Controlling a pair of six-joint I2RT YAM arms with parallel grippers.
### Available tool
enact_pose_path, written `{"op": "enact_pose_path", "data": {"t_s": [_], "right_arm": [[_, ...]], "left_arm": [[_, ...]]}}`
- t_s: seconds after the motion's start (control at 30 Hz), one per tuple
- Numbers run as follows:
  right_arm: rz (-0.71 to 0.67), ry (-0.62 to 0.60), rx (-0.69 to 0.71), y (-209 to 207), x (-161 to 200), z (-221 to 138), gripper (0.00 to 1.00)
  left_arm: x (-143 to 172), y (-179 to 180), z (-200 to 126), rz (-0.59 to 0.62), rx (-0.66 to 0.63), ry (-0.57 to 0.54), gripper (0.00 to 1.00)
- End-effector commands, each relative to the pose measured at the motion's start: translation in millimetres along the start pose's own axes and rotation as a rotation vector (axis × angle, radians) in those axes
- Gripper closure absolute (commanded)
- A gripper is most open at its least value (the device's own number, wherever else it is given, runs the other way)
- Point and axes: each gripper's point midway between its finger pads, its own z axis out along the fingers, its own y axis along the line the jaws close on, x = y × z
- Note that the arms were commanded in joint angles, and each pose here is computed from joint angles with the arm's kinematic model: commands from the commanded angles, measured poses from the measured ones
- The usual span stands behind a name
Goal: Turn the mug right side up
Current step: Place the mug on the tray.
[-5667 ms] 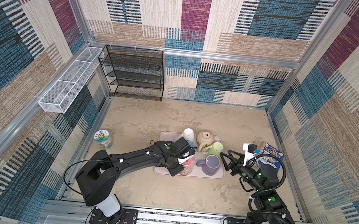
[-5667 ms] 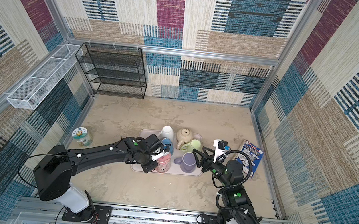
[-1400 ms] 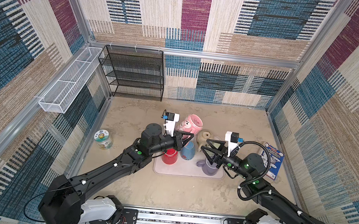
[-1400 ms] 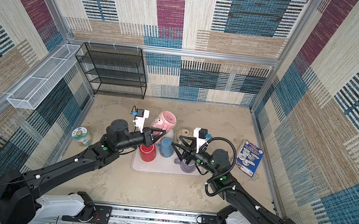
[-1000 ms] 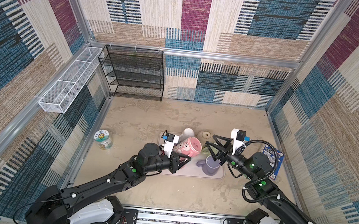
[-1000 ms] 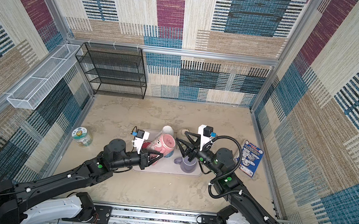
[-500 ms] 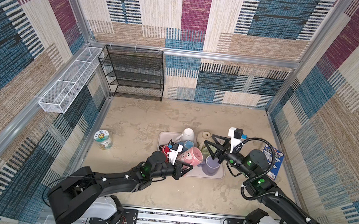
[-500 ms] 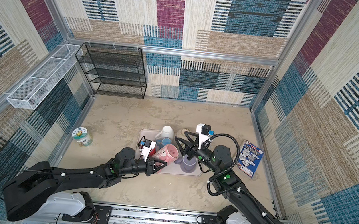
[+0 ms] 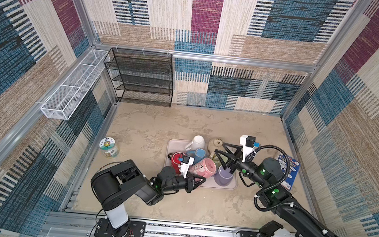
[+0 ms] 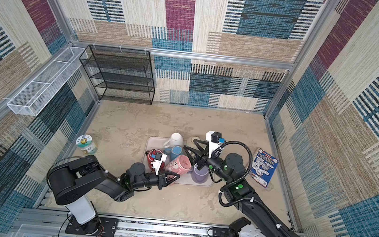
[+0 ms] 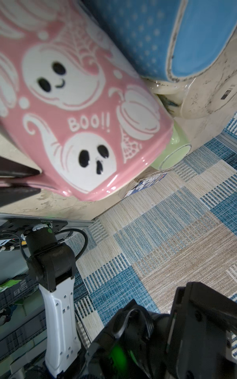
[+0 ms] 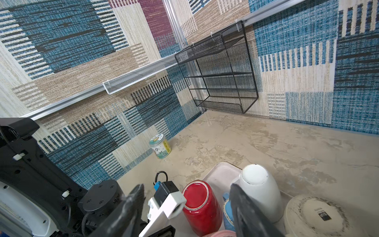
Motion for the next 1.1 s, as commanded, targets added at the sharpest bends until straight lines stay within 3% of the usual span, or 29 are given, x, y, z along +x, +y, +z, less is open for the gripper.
{"op": "enact_pose_path", "data": {"t_s": [0.0, 0.1, 0.33, 0.6, 0.9, 1.07], "right_arm": [[-0.016, -0.003, -0.025, 4, -2, 1, 0.31], [-0.012, 0.009, -0.031, 4, 2, 2, 0.3], [-0.003, 0.018, -0.033, 3, 7, 3, 0.3], [0.003, 0.024, -0.033, 2, 10, 1, 0.3], [0.054, 0.08, 0.071, -15, 15, 6, 0.29], [0.12, 0.159, 0.159, -30, 25, 10, 0.28]], "left_arm": [[-12, 0, -6, 0.038, -0.009, -0.069, 1.0], [-3, 14, -10, 0.016, -0.064, -0.049, 0.99], [12, 32, -17, -0.012, -0.132, -0.024, 0.7], [12, 39, -25, 0.0, -0.223, 0.006, 0.55], [-1, 36, -42, 0.078, -0.394, 0.101, 0.49], [-3, 33, -45, 0.083, -0.428, 0.141, 0.48]]}}
